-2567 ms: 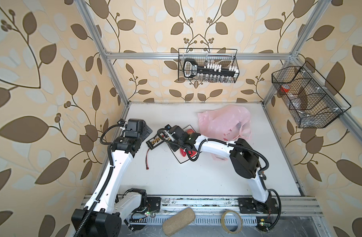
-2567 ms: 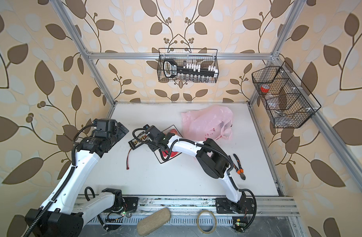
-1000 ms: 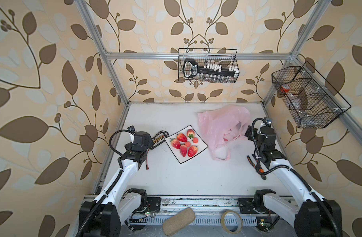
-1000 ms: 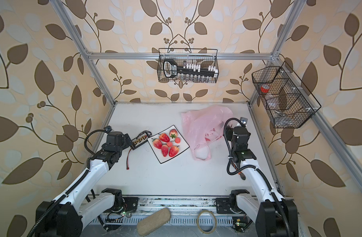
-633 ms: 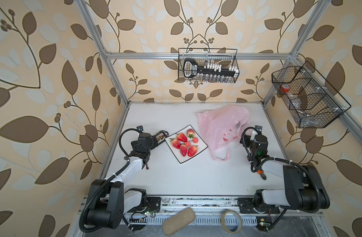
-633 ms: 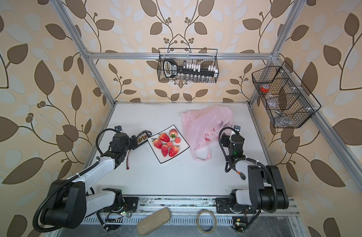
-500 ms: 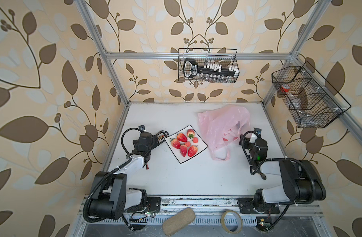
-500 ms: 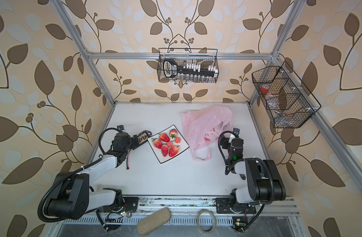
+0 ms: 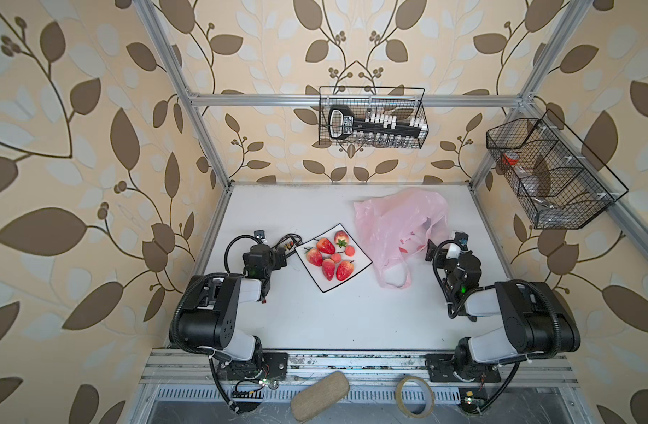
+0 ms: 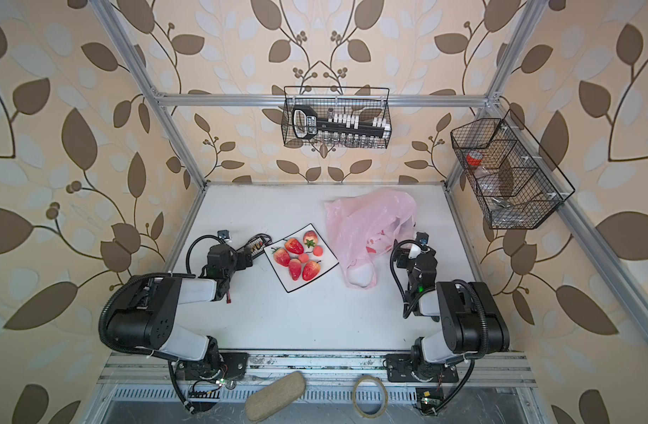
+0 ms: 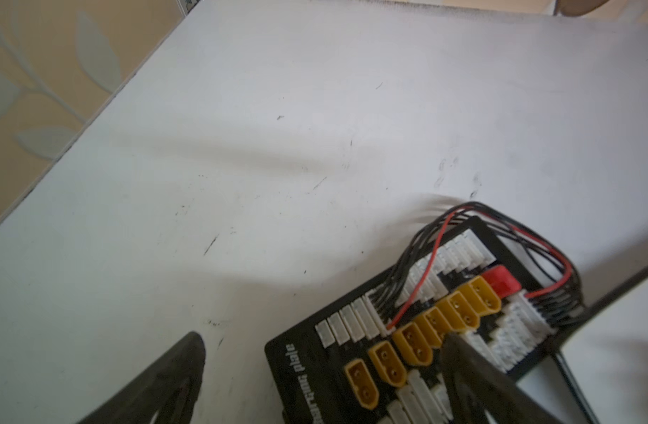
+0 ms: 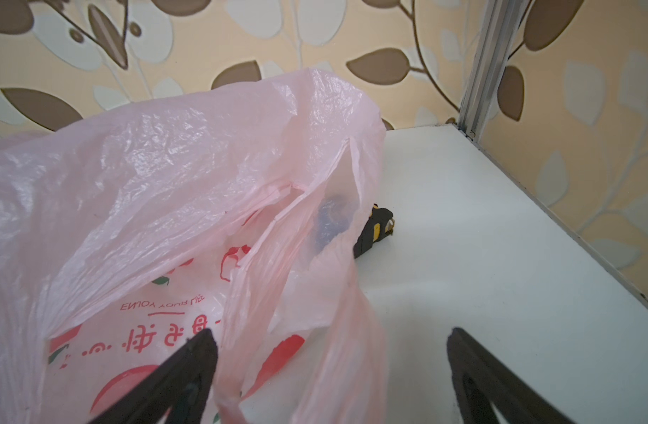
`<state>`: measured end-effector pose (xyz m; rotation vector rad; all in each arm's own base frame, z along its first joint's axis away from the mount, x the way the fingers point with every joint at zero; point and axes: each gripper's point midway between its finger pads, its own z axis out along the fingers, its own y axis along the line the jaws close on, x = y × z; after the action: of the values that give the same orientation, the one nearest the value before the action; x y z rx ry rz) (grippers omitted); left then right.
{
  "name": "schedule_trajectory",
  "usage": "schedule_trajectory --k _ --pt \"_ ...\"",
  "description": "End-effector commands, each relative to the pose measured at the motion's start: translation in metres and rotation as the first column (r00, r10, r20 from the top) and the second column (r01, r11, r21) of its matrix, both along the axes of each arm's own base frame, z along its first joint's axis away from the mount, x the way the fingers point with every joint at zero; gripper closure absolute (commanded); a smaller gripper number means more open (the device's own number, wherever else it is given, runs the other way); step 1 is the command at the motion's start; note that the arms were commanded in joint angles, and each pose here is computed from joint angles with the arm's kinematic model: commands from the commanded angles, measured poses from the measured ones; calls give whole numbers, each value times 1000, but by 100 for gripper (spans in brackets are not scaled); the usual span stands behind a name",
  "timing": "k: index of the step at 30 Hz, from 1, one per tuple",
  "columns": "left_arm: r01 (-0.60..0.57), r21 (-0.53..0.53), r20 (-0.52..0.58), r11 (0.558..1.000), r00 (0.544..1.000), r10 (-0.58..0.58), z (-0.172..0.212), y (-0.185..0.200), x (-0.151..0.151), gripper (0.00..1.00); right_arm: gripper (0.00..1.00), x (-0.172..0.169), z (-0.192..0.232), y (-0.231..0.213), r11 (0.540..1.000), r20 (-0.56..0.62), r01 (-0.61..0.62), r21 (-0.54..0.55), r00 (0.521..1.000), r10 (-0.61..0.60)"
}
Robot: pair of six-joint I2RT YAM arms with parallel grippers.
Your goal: Take the fake fruits out of the plastic bag
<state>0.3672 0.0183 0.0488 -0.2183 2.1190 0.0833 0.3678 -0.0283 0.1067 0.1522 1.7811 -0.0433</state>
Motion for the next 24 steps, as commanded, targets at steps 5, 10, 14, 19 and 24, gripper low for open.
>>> schedule_trajectory --k 5,10,14,19,24 --pt "47 -1 110 999 993 -46 27 -5 16 1 2 3 9 2 1000 34 -16 -8 999 17" --pt "44 1 111 999 993 -44 28 -5 15 1 2 3 9 2 1000 33 -17 -8 999 17" --pt "50 3 109 999 993 -50 28 -6 15 1 2 3 9 2 1000 34 -16 -8 999 16" --pt "50 1 103 999 993 -50 27 -6 15 1 2 2 9 1 1000 34 -15 -9 999 15" --pt "50 -2 71 999 996 -50 21 -7 22 1 2 3 9 1 1000 35 -14 -9 999 14"
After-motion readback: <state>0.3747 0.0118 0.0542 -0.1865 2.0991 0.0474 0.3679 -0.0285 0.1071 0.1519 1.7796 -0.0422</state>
